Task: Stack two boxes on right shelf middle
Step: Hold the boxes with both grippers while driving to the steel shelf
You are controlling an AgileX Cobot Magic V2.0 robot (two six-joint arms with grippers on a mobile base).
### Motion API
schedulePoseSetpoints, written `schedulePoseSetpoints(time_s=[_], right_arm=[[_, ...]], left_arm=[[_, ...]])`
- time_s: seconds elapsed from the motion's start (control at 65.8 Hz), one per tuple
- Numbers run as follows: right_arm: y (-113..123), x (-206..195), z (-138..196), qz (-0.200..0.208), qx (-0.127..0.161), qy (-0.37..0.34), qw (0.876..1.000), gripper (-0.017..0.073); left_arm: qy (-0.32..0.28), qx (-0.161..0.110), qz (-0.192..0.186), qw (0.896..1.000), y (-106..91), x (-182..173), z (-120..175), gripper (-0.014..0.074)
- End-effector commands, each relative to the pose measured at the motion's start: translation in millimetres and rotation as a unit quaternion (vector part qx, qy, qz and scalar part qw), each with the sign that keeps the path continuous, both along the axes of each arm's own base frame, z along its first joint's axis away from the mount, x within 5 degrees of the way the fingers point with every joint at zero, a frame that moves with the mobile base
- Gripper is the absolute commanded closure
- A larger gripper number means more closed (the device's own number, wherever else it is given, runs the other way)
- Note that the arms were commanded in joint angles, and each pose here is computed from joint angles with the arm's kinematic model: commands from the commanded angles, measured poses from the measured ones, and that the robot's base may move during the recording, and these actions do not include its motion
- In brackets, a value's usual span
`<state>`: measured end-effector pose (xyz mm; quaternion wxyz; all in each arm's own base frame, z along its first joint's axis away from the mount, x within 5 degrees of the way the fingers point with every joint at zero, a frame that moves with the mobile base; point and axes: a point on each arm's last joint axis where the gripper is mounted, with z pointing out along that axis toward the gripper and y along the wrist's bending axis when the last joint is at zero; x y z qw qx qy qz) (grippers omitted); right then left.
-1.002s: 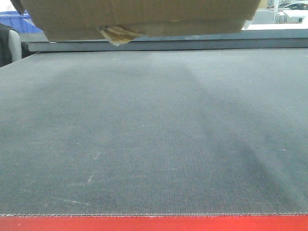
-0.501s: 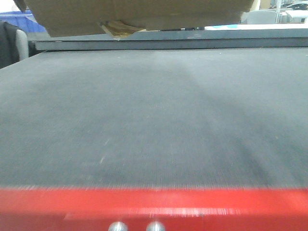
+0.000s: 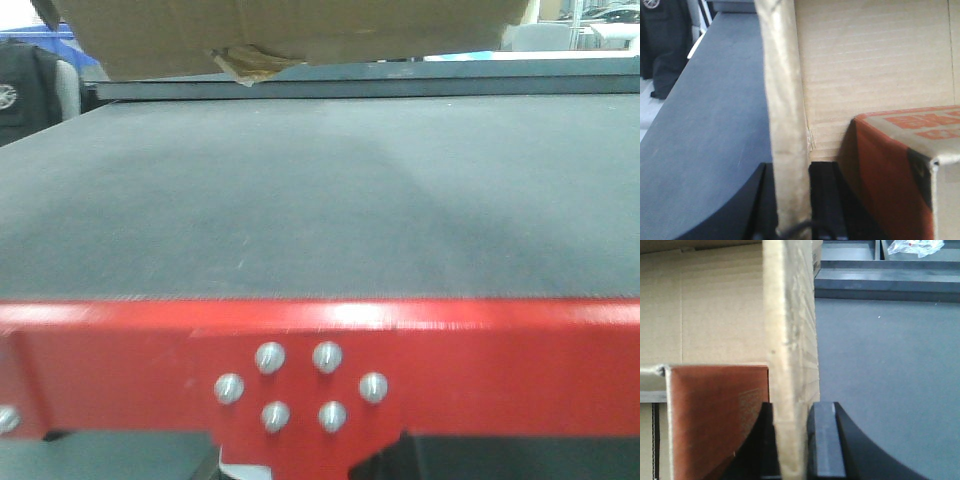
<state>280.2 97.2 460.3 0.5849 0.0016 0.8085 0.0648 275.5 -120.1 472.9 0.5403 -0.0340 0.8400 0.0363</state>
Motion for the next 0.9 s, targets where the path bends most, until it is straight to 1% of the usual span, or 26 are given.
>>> schedulePoseSetpoints(time_s=[0.0, 0.881], right_arm=[[4.9, -6.0, 19.6, 0.035, 0.027, -0.069, 0.997, 0.0712], [4.9, -6.0, 19.6, 0.035, 0.027, -0.069, 0.997, 0.0712]], left_arm=[[-0.010, 0.002, -0.008, 1.000, -2.7, 1.1, 2.1, 0.0705], [-0.012, 0.005, -0.007, 1.000, -2.3, 1.2, 2.4, 0.0705]])
